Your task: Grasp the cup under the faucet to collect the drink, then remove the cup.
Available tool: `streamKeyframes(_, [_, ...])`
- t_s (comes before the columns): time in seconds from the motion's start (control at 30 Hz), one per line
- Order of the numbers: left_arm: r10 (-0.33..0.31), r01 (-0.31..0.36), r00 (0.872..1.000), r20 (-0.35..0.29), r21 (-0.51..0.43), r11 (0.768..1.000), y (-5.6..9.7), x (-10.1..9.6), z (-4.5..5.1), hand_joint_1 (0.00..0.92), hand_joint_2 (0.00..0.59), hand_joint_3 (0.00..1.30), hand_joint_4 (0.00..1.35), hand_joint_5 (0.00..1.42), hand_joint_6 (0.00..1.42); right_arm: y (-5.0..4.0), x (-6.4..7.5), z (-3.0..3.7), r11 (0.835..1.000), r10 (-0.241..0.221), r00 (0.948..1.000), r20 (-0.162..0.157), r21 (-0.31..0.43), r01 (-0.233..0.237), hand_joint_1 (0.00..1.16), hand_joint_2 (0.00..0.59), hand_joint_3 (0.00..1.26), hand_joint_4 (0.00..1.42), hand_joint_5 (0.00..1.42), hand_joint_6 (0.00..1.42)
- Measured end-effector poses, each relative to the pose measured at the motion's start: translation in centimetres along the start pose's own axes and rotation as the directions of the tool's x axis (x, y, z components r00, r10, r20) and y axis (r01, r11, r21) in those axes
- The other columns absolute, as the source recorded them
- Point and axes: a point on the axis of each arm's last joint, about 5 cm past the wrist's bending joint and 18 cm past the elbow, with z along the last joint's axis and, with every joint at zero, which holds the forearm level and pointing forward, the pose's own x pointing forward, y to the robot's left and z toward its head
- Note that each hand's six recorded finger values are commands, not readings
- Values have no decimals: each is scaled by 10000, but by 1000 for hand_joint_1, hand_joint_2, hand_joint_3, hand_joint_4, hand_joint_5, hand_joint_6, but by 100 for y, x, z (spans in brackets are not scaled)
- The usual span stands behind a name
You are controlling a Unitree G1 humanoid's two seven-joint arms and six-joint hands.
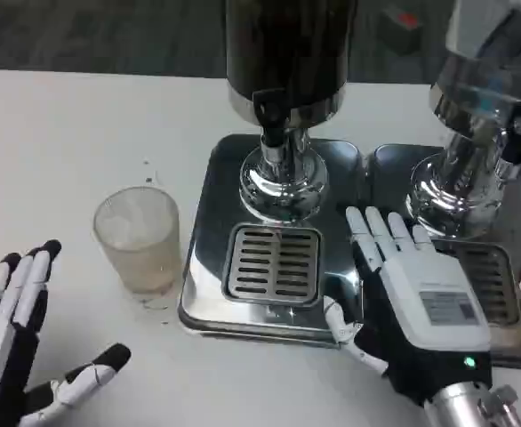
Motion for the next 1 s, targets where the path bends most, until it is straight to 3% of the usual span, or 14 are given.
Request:
streamKeyframes(0.33, [-8, 8, 10000, -17, -1, 10000, 0, -6, -2, 0, 150, 0, 0, 0, 0, 14, 11, 45, 9998, -13, 10000, 60, 186, 12, 265, 560, 5, 0, 0, 0])
streamKeyframes(0.57, [255, -268, 9993, -267, -502, 9984, -12, 18, 8, 0, 58, 0, 0, 0, 0, 11, 22, 49, 9998, -44, 10000, 71, 198, 43, 271, 563, 10, 0, 0, 0])
streamKeyframes(0.77, [681, -744, 9959, -596, -1104, 9911, 4, 187, -9, 0, 32, 0, 0, 0, 0, 6, 30, 43, 9999, -47, 10000, -39, 156, 48, 281, 563, 13, 0, 0, 0])
streamKeyframes(1.0, [383, -631, 9935, -1075, -2381, 9692, -95, 326, -138, 0, 0, 0, 0, 0, 0, -2, 30, 35, 10000, -36, 9997, -230, 36, 37, 293, 562, 32, 0, 0, 0])
